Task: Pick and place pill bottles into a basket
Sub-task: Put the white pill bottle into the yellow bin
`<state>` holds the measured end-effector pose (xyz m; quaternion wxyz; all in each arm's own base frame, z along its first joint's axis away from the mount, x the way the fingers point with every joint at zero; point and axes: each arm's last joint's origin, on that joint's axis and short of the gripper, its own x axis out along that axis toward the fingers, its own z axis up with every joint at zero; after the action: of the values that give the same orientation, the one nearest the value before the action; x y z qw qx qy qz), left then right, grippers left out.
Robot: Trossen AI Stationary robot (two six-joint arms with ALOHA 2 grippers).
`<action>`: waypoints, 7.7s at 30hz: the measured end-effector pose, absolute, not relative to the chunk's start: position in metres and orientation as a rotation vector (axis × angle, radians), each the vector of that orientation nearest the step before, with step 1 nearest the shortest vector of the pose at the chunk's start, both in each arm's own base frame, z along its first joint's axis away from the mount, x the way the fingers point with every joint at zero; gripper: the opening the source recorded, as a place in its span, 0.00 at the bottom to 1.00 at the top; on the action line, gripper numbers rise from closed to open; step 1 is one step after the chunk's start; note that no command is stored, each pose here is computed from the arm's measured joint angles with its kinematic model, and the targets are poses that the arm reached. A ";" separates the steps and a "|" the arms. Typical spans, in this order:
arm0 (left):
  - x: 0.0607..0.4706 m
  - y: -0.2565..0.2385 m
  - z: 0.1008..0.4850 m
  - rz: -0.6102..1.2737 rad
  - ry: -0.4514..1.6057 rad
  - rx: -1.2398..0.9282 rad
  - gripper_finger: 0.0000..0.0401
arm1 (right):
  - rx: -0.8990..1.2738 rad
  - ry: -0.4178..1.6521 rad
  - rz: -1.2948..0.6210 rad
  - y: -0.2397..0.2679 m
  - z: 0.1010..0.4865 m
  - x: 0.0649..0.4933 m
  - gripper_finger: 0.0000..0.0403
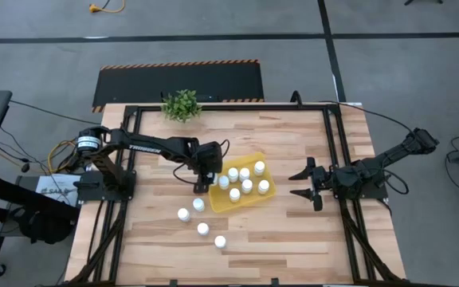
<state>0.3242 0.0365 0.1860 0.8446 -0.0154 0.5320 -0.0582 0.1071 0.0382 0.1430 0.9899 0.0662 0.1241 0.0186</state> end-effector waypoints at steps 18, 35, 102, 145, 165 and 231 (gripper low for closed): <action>0.324 0.039 0.187 -0.125 1.115 -0.031 0.50 | 0.133 0.249 0.037 0.038 0.143 0.107 0.57; 0.324 0.039 0.187 -0.148 1.112 -0.024 0.50 | 0.133 0.249 0.037 0.038 0.143 0.107 0.57; 0.204 -0.001 0.292 -0.317 1.413 0.062 0.75 | 0.133 0.249 0.037 0.038 0.143 0.107 0.57; 0.220 -0.063 0.245 -0.376 1.238 0.139 0.75 | 0.133 0.249 0.037 0.038 0.143 0.107 0.57; 0.244 -0.089 0.216 -0.315 1.276 0.071 0.75 | 0.125 0.267 0.036 0.039 0.141 0.108 0.57; 0.243 -0.080 0.249 -0.191 1.355 -0.004 0.40 | 0.125 0.268 0.036 0.039 0.141 0.108 0.57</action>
<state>0.2430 -0.0805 0.2491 0.7750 -0.0021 0.6258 -0.0884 0.1078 0.0386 0.1411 0.9889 0.0621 0.1335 0.0180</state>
